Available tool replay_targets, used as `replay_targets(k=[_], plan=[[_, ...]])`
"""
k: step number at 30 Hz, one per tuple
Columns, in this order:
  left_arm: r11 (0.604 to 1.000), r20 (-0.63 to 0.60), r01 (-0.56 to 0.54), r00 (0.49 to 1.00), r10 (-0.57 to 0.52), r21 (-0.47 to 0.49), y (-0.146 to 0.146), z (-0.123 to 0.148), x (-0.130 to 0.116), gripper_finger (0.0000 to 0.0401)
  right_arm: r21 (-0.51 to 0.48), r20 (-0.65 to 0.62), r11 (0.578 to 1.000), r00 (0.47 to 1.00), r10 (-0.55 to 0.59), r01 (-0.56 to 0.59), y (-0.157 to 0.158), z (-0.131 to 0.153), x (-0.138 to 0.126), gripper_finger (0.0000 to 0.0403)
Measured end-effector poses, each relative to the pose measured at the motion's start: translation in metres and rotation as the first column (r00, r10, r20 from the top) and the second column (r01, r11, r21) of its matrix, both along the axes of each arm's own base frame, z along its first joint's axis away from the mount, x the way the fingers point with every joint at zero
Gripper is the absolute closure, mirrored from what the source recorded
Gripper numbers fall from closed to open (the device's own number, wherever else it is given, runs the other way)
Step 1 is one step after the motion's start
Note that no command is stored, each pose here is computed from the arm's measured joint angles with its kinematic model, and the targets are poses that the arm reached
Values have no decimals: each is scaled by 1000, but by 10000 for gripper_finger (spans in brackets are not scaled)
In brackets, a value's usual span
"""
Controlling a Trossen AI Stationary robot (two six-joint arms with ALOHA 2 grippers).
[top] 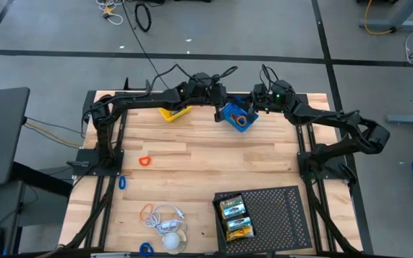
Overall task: Pick & Place Office Desk Supplies
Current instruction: Put the blue spring keychain into the blue basket
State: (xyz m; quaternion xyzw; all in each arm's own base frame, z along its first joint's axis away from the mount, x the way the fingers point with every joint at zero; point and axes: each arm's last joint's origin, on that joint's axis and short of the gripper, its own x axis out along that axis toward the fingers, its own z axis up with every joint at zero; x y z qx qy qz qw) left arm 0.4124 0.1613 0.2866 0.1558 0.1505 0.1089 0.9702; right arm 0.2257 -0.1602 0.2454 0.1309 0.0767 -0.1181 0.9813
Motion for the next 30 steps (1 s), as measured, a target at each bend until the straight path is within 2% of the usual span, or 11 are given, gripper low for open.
replay_targets(k=[2, 4, 8, 16, 18, 21, 24, 27, 30], plan=[[1000, -6, 0, 1000, 0, -1, 0, -1, 0, 391, -5, -20, 1000, 1000, -1, 1, 0, -2, -1, 378], [1000, -7, 2, 1000, -2, 10, 0, 0, 0, 384, -11, -25, 1000, 1000, -3, 2, -1, -2, -1, 379], [1000, -35, -2, 999, 2, 12, 1, 6, -7, 335, -30, -40, 1000, 999, 1, -2, 0, -3, -1, 379], [993, -82, -113, 990, 112, -19, 13, 32, -40, 246, -46, -86, 999, 996, -12, 8, -2, -7, -4, 379], [995, -84, -86, 993, 82, -49, 16, 42, -52, 231, -49, -121, 998, 992, -34, 28, -4, -10, -6, 379], [991, -75, 27, 996, -37, -130, 16, 56, -71, 217, -53, -191, 998, 980, -51, 42, -4, -16, -8, 379], [970, -64, 136, 986, -152, -203, 17, 67, -90, 212, -54, -257, 998, 965, -54, 41, -2, -22, -10, 379], [942, -29, 230, 969, -244, -244, 15, 64, -107, 213, -68, -309, 997, 949, -60, 41, -1, -26, -12, 381], [940, -32, 218, 972, -234, -263, 14, 52, -123, 215, -90, -359, 995, 930, -78, 49, -1, -30, -14, 381]])
